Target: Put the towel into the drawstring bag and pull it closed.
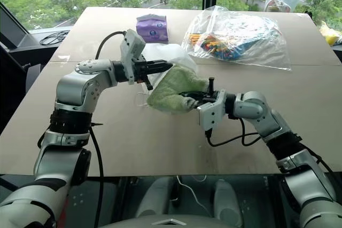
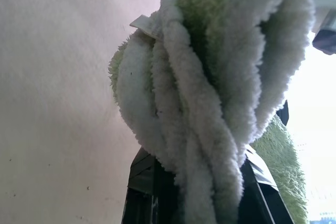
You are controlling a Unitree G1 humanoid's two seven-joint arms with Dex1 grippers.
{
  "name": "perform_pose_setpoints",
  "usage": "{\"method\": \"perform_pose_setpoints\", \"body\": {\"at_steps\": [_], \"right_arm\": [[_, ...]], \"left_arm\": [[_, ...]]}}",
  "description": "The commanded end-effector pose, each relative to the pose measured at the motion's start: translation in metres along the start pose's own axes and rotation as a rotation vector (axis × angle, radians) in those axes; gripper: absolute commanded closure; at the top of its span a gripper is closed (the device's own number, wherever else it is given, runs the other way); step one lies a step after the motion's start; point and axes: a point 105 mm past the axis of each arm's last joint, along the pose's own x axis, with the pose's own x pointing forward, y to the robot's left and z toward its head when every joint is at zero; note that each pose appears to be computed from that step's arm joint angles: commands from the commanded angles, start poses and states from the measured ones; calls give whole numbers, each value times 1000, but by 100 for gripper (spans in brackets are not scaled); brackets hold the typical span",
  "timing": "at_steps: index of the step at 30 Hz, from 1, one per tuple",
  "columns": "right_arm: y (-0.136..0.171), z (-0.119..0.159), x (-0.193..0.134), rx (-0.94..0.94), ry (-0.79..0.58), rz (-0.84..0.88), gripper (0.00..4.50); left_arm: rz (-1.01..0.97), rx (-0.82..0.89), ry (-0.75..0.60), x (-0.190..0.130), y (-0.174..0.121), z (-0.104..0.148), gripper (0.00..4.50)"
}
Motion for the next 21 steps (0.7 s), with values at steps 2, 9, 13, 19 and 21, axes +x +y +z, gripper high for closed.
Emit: {"method": "perform_pose_setpoints", "body": {"at_steps": [2, 9, 13, 19, 21], "right_arm": [[-7, 1, 3, 90, 7, -13, 448], [-35, -21, 6, 295, 133, -217, 448], [-41, -26, 6, 399, 176, -307, 448], [-47, -33, 6, 530, 229, -436, 448], [-50, -34, 5, 576, 228, -473, 448]], "left_arm": [[-21, 79, -27, -4, -7, 14, 450], [-49, 112, -5, -4, -15, 12, 450], [-67, 112, 7, -5, -19, 10, 450], [-79, 110, 15, -5, -19, 10, 450], [-79, 109, 15, -4, -18, 11, 450]]}}
